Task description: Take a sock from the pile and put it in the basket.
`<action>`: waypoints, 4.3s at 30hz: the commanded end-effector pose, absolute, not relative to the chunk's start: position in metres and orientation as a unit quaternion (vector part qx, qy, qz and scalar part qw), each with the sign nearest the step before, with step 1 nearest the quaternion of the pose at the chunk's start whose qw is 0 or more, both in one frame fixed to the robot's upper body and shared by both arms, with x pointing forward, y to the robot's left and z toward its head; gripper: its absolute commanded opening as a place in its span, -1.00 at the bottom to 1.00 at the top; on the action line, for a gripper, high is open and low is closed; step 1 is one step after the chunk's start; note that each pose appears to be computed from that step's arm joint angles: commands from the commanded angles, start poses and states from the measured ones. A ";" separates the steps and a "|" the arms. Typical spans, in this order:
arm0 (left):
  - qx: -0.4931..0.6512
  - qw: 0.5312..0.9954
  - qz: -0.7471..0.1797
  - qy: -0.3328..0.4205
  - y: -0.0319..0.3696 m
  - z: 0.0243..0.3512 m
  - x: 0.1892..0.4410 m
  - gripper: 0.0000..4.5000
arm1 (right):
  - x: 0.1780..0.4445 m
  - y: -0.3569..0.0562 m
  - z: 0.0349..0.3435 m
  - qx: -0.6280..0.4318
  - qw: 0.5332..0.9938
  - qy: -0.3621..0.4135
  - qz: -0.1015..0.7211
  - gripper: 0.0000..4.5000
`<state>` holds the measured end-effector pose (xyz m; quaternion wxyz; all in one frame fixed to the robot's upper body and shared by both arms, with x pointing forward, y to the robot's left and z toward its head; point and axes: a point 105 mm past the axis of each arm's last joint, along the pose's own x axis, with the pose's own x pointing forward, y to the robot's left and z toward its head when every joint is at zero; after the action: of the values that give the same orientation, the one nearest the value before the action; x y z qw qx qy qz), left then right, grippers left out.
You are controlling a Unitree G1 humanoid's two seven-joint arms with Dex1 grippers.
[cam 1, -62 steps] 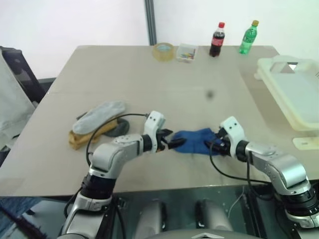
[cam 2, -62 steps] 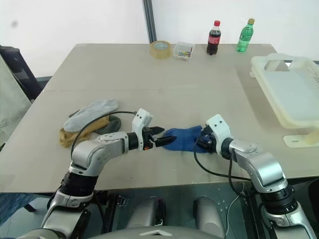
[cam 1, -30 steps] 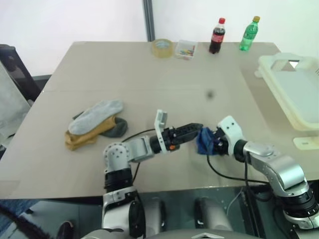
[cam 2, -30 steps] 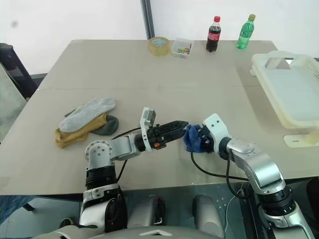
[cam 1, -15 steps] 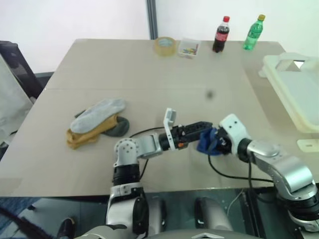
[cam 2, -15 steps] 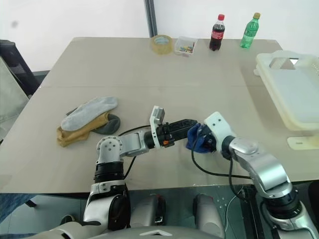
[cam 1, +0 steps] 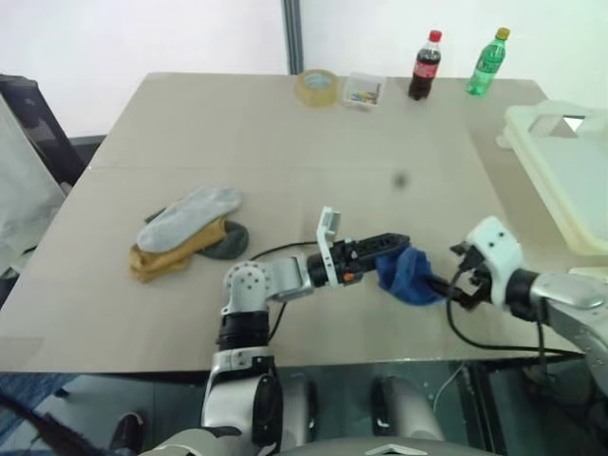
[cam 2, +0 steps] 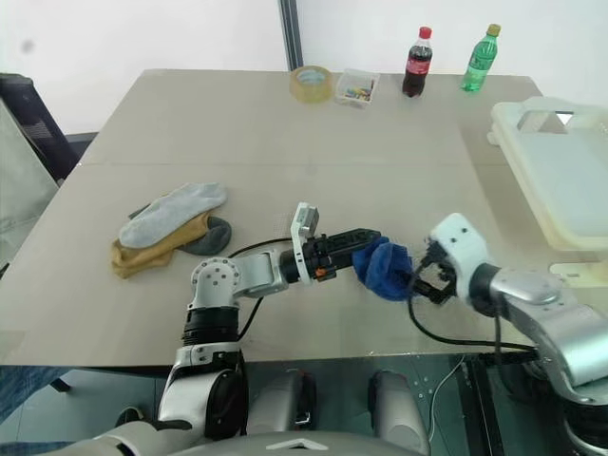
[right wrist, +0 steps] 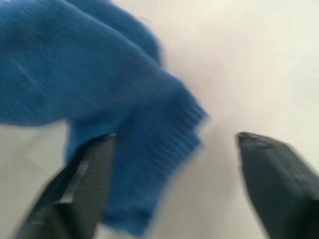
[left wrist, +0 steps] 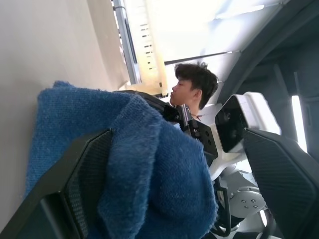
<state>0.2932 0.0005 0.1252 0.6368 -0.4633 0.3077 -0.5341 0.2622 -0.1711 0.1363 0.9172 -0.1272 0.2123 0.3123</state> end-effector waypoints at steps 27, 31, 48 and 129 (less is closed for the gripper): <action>-0.448 0.612 -0.570 0.315 -0.021 0.128 0.285 1.00 | 0.250 -0.157 0.124 0.010 0.934 0.271 0.233 0.96; -0.448 0.612 -0.570 0.316 -0.021 0.127 0.284 1.00 | 0.242 -0.163 0.120 0.004 0.930 0.284 0.234 0.96; -0.443 0.611 -0.572 0.321 -0.021 0.124 0.283 1.00 | 0.239 -0.153 0.157 0.058 0.927 0.207 0.307 0.96; -0.091 0.811 -0.563 0.131 0.018 0.120 0.299 1.00 | 0.246 -0.154 0.095 0.267 0.903 0.260 0.214 -0.99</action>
<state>0.2990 0.0209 0.0990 0.7969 -0.1514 0.2110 -0.5454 0.2435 -0.1428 0.0873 0.8940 0.2704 0.2795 0.2225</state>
